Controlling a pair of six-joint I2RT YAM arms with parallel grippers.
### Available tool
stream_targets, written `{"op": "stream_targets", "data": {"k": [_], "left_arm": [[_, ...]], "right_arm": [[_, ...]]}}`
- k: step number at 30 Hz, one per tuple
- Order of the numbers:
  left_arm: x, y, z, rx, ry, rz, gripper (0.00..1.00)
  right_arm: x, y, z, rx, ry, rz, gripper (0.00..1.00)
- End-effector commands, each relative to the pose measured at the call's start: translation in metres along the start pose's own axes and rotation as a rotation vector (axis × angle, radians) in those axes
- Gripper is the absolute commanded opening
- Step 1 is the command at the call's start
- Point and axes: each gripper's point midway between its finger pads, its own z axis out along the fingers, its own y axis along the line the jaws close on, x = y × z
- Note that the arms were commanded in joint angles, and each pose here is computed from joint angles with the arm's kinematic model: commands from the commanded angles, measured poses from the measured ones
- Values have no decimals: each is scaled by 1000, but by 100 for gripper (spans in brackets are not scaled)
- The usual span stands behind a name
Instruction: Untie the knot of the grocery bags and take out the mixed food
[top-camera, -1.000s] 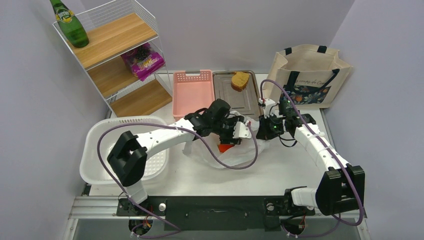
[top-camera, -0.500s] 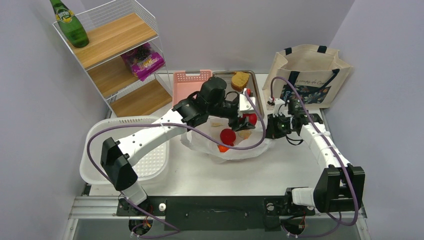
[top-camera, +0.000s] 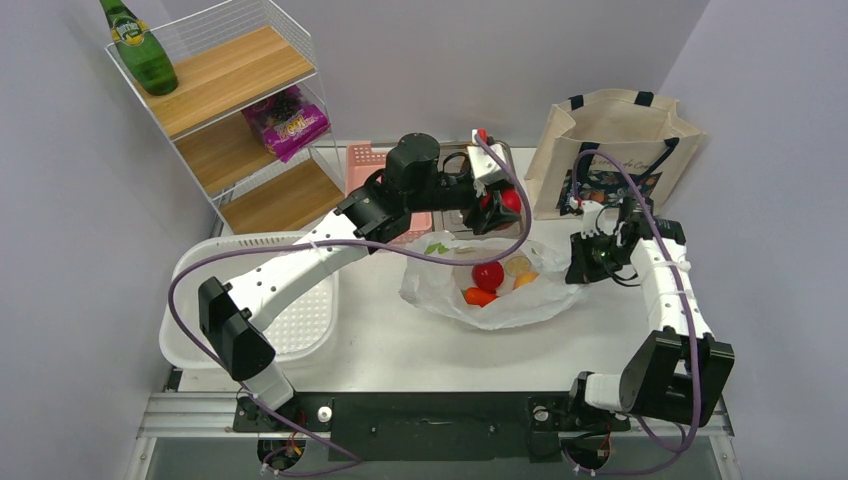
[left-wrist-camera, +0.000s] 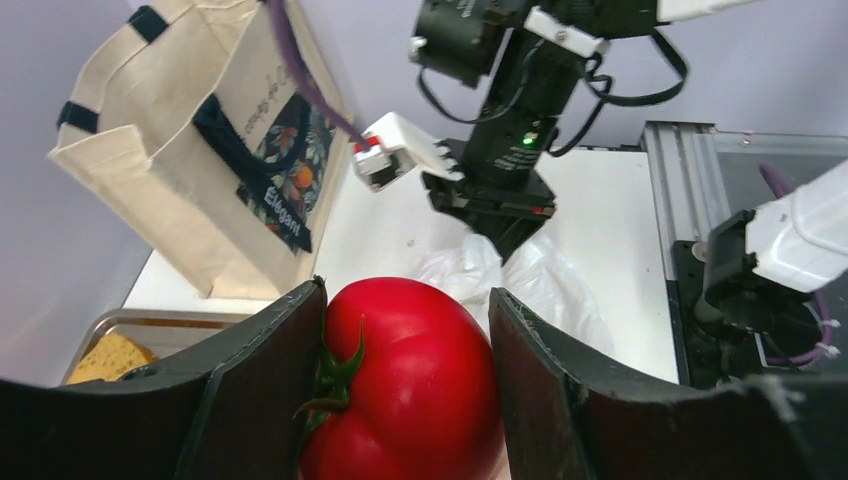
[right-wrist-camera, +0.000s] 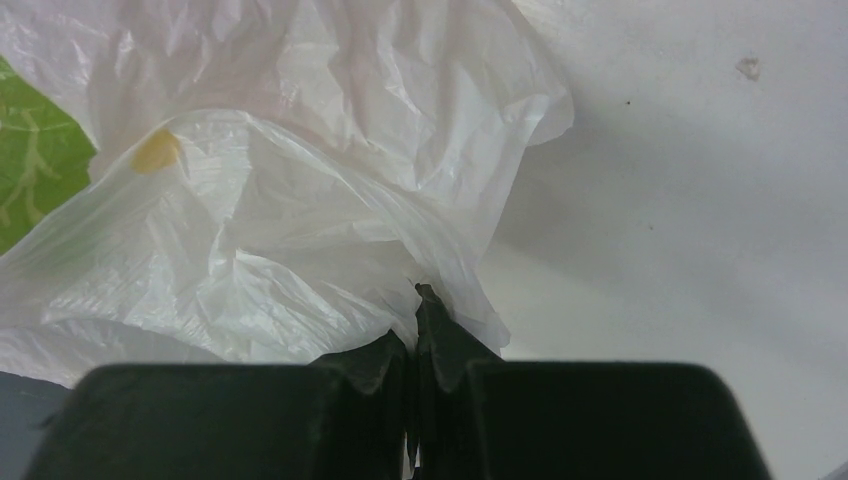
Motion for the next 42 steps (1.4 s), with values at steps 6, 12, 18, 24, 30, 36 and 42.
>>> {"op": "stream_targets", "data": {"k": [6, 12, 18, 24, 30, 36, 42], "left_arm": [[-7, 60, -107, -212, 25, -71, 0], [54, 54, -241, -380, 282, -73, 0], [161, 15, -351, -424, 706, -164, 0], [260, 3, -415, -476, 1017, -146, 0], [293, 21, -412, -528, 992, -162, 0], [320, 39, -393, -545, 897, -189, 14], [330, 49, -387, -572, 857, -188, 61]], "right_arm": [[-9, -5, -14, 3, -8, -42, 0], [-18, 0, -4, -20, -17, -25, 0], [-38, 18, 12, -55, -17, -66, 0], [-54, 33, 21, -96, -25, -97, 0], [-53, 48, 17, -95, -34, -179, 0], [-29, 46, 19, -69, 10, -220, 0], [-20, 48, 19, -75, 25, -220, 0]]}}
